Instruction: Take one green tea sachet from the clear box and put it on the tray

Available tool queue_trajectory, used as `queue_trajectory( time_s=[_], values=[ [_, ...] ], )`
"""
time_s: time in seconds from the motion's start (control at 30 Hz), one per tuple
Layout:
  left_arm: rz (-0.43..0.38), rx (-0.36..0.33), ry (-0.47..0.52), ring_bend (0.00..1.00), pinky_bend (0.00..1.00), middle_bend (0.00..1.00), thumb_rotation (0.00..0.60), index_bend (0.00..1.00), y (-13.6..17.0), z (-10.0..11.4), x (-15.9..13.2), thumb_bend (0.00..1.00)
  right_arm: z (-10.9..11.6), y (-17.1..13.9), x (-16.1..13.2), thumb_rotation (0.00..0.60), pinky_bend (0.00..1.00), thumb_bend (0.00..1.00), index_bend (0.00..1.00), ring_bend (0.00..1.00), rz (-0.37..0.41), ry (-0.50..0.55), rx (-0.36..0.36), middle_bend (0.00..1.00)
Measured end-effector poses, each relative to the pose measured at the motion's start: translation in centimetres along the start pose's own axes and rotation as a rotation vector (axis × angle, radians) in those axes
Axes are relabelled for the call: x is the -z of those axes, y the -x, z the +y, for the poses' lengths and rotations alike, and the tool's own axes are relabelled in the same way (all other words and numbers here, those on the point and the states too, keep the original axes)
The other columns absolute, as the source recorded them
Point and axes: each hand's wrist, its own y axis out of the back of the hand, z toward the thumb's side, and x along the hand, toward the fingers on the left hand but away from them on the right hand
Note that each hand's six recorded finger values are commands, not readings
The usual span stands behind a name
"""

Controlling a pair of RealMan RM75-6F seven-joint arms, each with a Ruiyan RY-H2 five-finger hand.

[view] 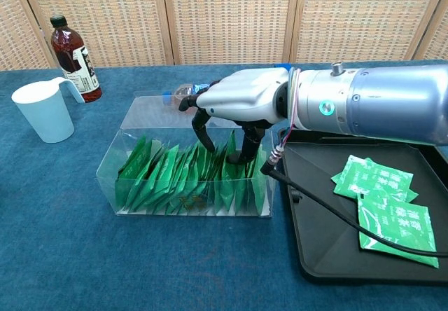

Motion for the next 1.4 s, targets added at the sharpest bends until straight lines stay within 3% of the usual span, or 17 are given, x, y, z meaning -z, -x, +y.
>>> queue_trajectory(
  time_s=[0.33,0.8,1.4],
  values=[
    [0.001,0.001,0.001,0.0,0.0,0.0,0.6,0.0,0.0,0.0,0.0,0.12,-0.5,-0.3,0.0,0.6,0.08,0.6,0.57,0.0,0.007,0.004,-0.006,0.11],
    [-0.001,0.004,0.001,0.0,0.0,0.0,0.6,0.0,0.0,-0.1,0.0,0.12,-0.5,-0.6,0.0,0.6,0.1,0.6,0.69,0.0,0.016,0.01,0.018,0.13],
    [-0.007,0.009,0.008,0.0,0.0,0.0,0.6,0.0,0.0,-0.1,0.0,0.12,3.6,-3.1,0.7,0.6,0.11,0.6,0.69,0.0,0.011,0.016,0.126,0.15]
  ],
)
